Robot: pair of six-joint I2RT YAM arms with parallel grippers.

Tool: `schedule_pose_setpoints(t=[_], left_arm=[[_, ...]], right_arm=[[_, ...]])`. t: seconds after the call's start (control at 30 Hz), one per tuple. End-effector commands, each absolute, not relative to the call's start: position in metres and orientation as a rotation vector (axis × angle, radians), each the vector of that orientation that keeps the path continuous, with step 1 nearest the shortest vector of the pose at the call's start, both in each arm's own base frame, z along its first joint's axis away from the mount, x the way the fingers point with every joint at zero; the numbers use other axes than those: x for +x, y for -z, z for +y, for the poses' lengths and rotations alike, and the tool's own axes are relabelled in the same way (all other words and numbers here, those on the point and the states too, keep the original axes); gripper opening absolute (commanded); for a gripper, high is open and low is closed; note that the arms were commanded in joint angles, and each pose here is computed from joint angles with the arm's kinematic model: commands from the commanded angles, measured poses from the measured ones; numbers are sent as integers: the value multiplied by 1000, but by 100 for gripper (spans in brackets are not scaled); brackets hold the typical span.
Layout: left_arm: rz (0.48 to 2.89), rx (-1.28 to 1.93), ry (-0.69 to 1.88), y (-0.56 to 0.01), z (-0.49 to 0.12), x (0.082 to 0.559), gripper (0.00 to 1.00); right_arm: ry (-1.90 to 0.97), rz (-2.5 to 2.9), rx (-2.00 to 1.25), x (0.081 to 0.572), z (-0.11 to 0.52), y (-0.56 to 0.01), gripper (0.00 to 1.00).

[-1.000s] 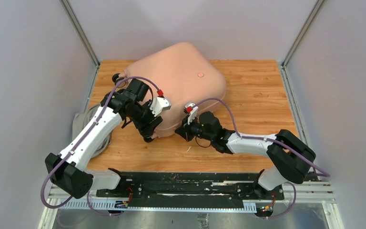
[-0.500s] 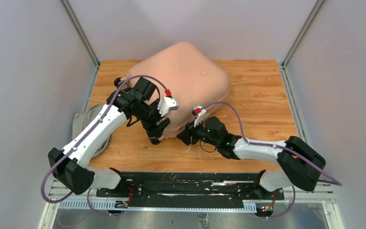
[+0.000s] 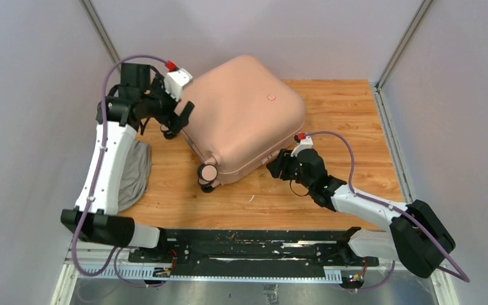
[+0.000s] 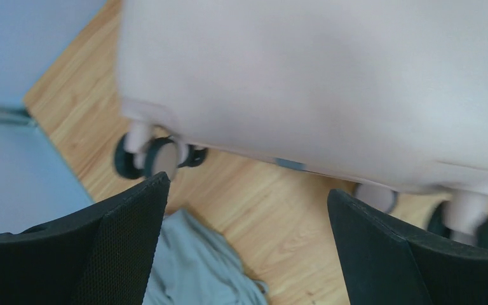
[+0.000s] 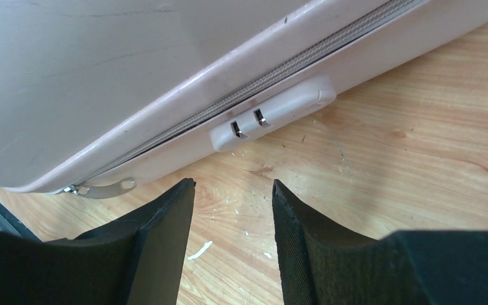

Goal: Pack the luggage
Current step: Zip the luggage at the center of the board.

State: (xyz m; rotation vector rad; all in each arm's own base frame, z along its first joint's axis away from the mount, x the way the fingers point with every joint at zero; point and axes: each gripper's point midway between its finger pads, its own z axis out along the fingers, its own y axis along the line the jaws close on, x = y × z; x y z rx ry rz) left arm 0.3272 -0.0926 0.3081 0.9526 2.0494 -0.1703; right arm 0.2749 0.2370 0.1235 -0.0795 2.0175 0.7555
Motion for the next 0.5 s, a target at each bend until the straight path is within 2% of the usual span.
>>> schedule_pose_setpoints(t=[0.0,0.27,0.47], left_arm=[[2133,849,68,-295,-46,380,100],[2278,716,-5,-250,14,450,100],[2297,837,8,-217,23,467,100]], right_arm=[[-748,2063,-19,286,240,-123,52],[-773,2077,-9,277,238,-118,52],[-790,2094,-15,270,237,-114,53]])
